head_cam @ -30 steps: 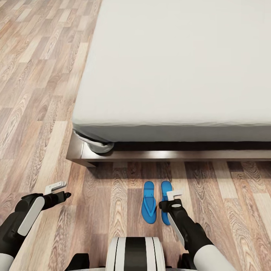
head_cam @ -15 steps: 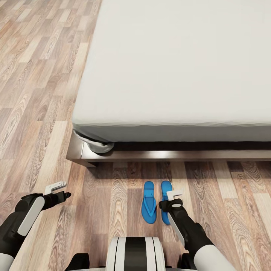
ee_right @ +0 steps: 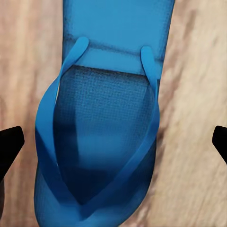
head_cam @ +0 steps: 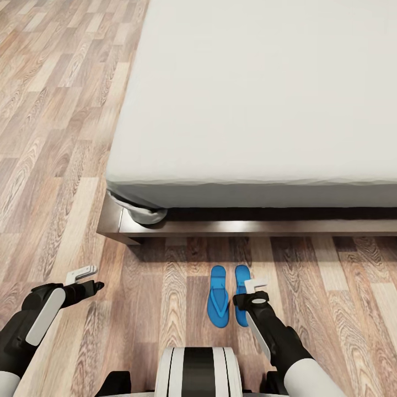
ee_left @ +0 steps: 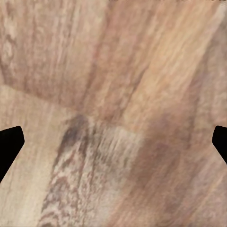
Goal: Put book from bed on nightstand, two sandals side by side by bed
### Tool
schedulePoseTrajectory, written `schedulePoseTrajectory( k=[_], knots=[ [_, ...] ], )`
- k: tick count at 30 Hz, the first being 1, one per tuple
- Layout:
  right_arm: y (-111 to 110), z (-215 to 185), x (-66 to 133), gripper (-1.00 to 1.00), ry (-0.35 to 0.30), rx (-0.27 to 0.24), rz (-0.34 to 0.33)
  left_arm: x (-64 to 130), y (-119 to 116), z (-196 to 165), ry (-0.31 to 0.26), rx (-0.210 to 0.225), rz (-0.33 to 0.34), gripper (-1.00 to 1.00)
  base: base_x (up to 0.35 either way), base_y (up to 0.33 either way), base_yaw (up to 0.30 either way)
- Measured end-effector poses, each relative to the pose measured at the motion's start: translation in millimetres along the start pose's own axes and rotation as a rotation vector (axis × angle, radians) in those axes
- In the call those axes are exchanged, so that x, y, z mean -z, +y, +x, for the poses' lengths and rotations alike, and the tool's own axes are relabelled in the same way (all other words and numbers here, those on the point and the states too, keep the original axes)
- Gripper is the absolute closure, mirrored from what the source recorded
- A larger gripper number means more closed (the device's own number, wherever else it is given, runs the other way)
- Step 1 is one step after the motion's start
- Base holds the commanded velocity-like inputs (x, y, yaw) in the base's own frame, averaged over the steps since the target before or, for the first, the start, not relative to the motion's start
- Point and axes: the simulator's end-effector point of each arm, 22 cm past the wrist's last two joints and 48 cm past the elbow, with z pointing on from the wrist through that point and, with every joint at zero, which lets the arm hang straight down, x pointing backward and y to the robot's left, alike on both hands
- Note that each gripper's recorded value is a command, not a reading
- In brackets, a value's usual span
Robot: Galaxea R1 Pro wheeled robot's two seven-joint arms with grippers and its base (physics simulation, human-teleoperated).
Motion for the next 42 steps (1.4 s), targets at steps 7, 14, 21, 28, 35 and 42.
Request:
schedulePoseTrajectory(
  k=[7,14,21,28,35,42],
  knots=[
    [-1,-4,1.5,-1.00,-0.001,-0.005,0.005,-0.8,5,1,0.006,0.005,-0.009,-1.00,0.000,0.000,0.000],
    [-2,-1,-0.5,-1.00,-0.004,-0.004,0.008,-0.2,8,-1,0.003,0.004,-0.014,-1.00,0.000,0.000,0.000],
    [-4,-13,0.9,-1.00,-0.041,-0.012,0.009,0.7,13,-3,-0.001,0.009,-0.020,-1.00,0.000,0.000,0.000],
    [-5,-23,6.8,-1.00,-0.063,-0.016,0.009,6.1,13,-8,-0.014,0.013,-0.018,-1.00,0.000,0.000,0.000],
    [-9,-37,17.7,-1.00,-0.091,-0.019,0.014,18.1,11,-18,-0.039,0.019,-0.007,-1.00,0.000,0.000,0.000],
    [-12,-50,28.9,-1.00,-0.119,-0.022,0.018,30.6,9,-28,-0.066,0.023,0.003,-1.00,0.000,0.000,0.000]
  ],
)
